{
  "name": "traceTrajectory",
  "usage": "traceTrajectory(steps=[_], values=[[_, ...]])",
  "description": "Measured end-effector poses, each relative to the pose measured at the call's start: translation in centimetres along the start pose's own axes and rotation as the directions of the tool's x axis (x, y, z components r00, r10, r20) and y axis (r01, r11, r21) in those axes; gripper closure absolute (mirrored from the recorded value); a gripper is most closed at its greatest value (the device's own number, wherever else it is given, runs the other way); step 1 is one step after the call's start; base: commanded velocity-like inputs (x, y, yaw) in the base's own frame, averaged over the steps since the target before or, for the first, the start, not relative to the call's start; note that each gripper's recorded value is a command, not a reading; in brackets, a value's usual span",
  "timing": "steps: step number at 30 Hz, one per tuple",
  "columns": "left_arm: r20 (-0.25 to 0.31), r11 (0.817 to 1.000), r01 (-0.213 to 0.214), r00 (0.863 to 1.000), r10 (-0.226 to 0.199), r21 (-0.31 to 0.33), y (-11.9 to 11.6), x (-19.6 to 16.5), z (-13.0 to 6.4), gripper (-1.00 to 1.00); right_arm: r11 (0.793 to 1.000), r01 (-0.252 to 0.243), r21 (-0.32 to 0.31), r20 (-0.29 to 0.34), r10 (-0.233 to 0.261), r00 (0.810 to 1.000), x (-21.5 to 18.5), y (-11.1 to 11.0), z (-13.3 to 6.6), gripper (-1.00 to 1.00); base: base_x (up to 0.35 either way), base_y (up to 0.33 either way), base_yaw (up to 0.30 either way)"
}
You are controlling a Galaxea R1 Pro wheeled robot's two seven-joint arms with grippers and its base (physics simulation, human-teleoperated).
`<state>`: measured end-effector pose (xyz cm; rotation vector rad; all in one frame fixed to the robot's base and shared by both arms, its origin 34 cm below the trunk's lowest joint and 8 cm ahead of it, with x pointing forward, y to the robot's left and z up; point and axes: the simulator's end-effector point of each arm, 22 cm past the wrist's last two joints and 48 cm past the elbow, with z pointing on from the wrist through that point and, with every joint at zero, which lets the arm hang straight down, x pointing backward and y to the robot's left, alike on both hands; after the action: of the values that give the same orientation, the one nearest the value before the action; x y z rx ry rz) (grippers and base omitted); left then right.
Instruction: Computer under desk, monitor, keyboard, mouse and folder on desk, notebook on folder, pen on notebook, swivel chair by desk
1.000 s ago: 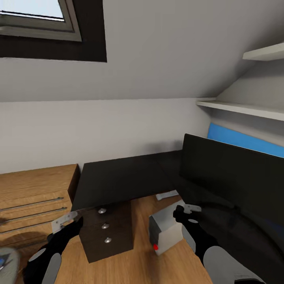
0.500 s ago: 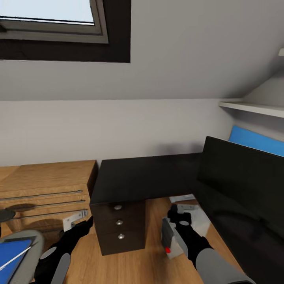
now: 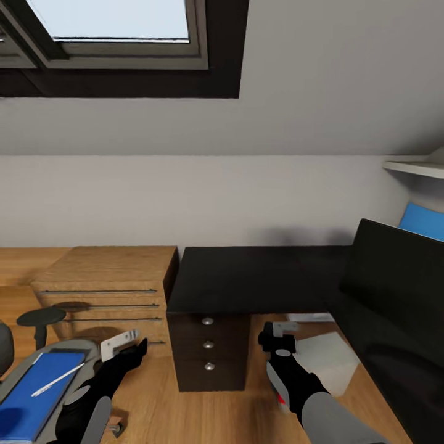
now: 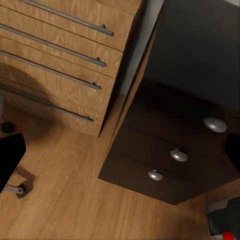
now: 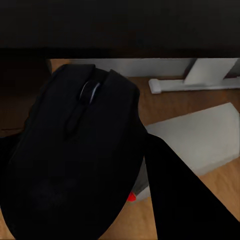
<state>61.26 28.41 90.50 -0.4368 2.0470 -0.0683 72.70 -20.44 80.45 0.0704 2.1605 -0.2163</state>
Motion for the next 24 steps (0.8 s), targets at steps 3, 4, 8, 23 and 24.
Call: traceTrajectory(steps=[3, 4, 8, 23, 24], values=[[-0.001, 1.0, -0.001, 1.0, 0.001, 0.0, -0.01, 0.02, -0.02, -1.0, 1.0, 0.006, -0.001, 0.002, -0.006, 1.0, -0.02, 0.05, -0.03, 1.0, 0.078, 0.033, 0.278], [-0.001, 1.0, -0.001, 1.0, 0.001, 0.001, -0.03, 0.02, -0.02, -1.0, 1.0, 0.008, -0.001, 0.003, -0.008, 1.0, -0.04, 0.04, -0.03, 1.0, 0.182, 0.118, 0.278], [-0.001, 1.0, -0.001, 1.0, 0.001, 0.001, -0.07, 0.04, -0.05, -1.0, 1.0, 0.017, -0.002, 0.007, -0.017, 1.0, -0.14, 0.1, -0.07, 1.0, 0.231, 0.162, 0.278], [-0.002, 1.0, -0.005, 1.0, 0.005, 0.005, -0.25, 0.11, -0.02, -1.0, 1.0, 0.018, -0.002, 0.009, -0.018, 1.0, -0.16, 0.11, -0.03, 1.0, 0.096, 0.135, 0.278], [-0.002, 1.0, -0.006, 1.0, 0.006, 0.007, -0.38, 0.13, -0.03, -1.0, 1.0, 0.018, -0.002, 0.009, -0.018, 1.0, -0.16, 0.11, -0.03, 1.0, 0.002, 0.012, 0.278]])
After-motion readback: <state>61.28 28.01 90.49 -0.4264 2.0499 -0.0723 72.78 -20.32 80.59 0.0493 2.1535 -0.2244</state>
